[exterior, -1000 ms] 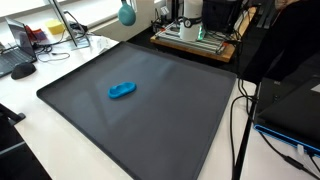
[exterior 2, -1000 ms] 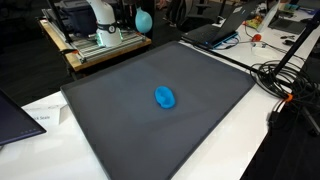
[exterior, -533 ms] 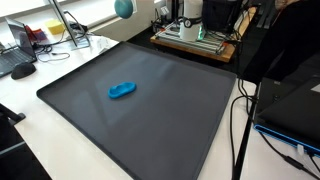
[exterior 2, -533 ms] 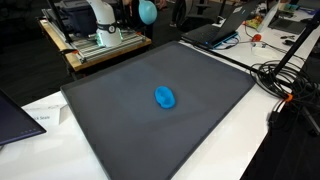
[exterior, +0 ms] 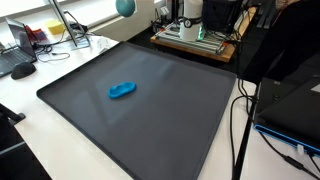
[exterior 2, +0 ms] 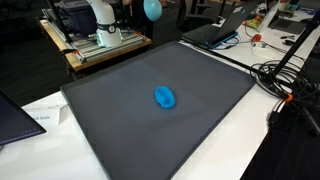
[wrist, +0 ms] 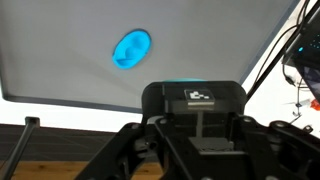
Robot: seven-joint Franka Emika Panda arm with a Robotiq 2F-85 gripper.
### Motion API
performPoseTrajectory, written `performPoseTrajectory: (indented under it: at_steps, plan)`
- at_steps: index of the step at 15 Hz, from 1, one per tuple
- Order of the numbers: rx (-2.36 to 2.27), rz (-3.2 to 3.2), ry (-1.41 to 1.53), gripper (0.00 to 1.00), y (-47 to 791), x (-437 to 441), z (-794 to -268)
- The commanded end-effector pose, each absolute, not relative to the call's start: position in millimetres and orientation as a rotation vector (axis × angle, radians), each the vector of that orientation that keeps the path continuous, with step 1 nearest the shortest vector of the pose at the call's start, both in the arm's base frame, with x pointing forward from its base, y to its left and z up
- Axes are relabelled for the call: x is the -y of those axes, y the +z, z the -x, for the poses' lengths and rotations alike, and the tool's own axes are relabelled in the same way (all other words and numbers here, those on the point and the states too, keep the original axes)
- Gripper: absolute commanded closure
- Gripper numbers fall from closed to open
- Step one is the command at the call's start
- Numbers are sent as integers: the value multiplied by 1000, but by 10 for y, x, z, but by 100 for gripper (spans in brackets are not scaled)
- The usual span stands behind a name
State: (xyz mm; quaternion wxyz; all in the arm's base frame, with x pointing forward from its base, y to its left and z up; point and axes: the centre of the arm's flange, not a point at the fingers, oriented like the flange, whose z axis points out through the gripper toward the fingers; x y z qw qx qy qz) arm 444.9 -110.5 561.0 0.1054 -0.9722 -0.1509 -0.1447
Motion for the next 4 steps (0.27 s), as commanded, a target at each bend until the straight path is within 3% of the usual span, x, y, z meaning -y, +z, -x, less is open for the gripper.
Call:
performPoseTrajectory:
  at_steps: [1,4]
  plan:
    - [480,2832,-504,78,5583,1082,-4312]
    - [500,2837,-545,78,5566,1089,-4301]
